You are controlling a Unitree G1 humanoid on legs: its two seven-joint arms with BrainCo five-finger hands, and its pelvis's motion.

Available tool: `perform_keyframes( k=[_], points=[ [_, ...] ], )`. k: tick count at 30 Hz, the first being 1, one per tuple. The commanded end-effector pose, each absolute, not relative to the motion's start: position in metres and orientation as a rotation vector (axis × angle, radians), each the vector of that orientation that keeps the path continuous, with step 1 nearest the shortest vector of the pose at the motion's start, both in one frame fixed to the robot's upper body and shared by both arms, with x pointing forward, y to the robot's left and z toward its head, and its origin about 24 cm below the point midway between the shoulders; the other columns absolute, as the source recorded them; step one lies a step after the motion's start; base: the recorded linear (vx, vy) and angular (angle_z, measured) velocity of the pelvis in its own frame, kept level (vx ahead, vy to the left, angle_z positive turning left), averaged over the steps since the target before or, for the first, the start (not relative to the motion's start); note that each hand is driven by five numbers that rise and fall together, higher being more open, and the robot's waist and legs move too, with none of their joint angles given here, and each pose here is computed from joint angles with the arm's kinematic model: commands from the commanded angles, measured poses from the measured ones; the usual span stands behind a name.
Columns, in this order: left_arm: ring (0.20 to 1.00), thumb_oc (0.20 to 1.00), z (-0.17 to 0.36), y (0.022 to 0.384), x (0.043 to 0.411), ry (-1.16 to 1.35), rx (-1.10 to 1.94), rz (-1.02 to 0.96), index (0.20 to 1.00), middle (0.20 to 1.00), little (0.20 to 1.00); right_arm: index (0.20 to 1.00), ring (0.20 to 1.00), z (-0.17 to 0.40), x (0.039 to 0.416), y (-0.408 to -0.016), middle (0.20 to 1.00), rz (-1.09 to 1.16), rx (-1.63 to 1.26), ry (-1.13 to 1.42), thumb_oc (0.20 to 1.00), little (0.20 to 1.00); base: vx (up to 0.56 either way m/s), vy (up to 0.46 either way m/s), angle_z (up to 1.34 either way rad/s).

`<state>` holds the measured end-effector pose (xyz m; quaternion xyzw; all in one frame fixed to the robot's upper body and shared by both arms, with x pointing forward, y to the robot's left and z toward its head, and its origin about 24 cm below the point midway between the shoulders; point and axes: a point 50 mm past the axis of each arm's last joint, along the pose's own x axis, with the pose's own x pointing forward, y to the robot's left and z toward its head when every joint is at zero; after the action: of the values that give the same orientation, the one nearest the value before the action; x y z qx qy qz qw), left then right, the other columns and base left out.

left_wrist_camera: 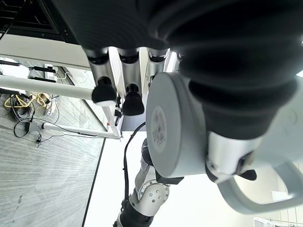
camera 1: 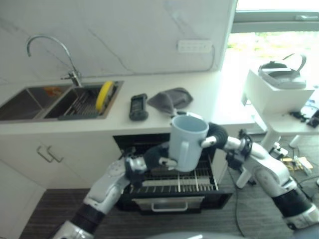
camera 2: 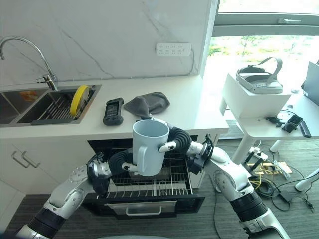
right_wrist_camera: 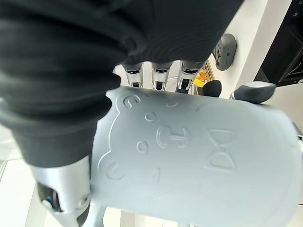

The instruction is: Place the dishes in the dishwasher.

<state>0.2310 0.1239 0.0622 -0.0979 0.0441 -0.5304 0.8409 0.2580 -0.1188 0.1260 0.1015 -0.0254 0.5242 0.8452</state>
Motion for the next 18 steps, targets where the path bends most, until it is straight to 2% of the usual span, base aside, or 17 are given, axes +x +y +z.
perform_keyframes(
  k=[1,18],
  points=[
    [0.200,0.200,0.0886,0.1199,0.2464,-0.011,-0.109,-1.178,0.200,0.200,0.200,1.000,1.000,0.1683,0.2634,-0.1013,1.000,1.213,0.204,-0.230,1.000,1.000,0.00,0.000,0.00],
    [0.200,0.200,0.0881,0.1217,0.2449,-0.004,-0.107,-1.182,0.200,0.200,0.200,1.000,1.000,0.1671,0.2561,-0.0953,1.000,1.299,0.205,-0.202,1.000,1.000,0.00,0.000,0.00]
  ],
)
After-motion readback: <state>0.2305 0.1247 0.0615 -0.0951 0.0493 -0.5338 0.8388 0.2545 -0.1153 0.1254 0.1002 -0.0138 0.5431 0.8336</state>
